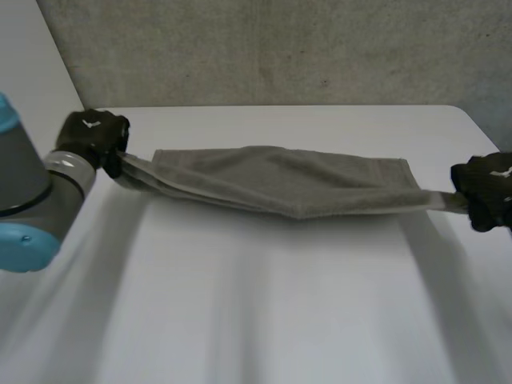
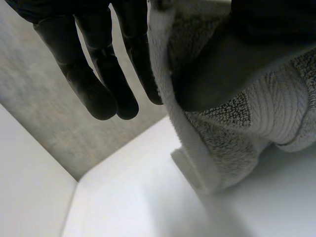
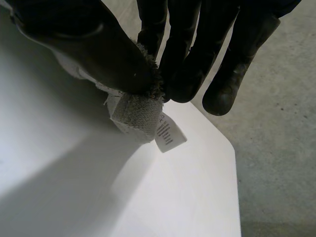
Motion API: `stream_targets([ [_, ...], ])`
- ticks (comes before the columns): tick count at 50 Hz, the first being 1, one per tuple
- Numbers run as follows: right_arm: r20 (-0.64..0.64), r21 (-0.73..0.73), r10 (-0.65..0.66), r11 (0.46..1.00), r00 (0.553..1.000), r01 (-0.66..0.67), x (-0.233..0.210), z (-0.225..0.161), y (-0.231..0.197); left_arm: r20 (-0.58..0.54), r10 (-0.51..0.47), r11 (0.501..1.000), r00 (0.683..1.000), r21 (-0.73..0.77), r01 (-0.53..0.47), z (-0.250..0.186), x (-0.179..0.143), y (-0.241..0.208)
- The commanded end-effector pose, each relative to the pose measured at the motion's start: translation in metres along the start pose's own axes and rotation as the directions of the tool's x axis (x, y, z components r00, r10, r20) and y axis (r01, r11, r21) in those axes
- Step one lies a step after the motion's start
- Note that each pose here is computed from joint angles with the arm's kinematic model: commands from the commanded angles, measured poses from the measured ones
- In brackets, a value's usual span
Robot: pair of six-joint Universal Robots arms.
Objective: Fold the towel.
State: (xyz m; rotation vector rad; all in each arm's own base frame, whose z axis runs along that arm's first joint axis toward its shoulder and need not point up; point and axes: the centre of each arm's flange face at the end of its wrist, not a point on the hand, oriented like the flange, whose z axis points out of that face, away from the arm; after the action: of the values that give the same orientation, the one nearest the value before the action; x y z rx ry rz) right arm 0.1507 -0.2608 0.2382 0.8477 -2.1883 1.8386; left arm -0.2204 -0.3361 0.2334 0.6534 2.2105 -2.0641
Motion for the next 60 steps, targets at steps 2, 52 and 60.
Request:
stream_targets([
  [2, 0.046, -0.088, 0.01, 0.996, 0.999, -0.006, 0.03, -0.024, -0.026, 0.067, -0.004, 1.0, 0.998, 0.012, 0.003, -0.042, -0.03, -0.025],
  [52, 0.176, -0.144, 0.039, 0.989, 0.984, -0.014, -0.007, 0.147, 0.036, 0.128, 0.002, 0.997, 0.992, -0.072, 0.007, 0.078, 0.003, 0.064],
  [60, 0.113, -0.101, 0.007, 0.995, 0.994, 0.005, -0.012, 0.158, 0.036, 0.117, 0.005, 0.997, 0.993, -0.074, 0.003, 0.084, 0.012, 0.073],
])
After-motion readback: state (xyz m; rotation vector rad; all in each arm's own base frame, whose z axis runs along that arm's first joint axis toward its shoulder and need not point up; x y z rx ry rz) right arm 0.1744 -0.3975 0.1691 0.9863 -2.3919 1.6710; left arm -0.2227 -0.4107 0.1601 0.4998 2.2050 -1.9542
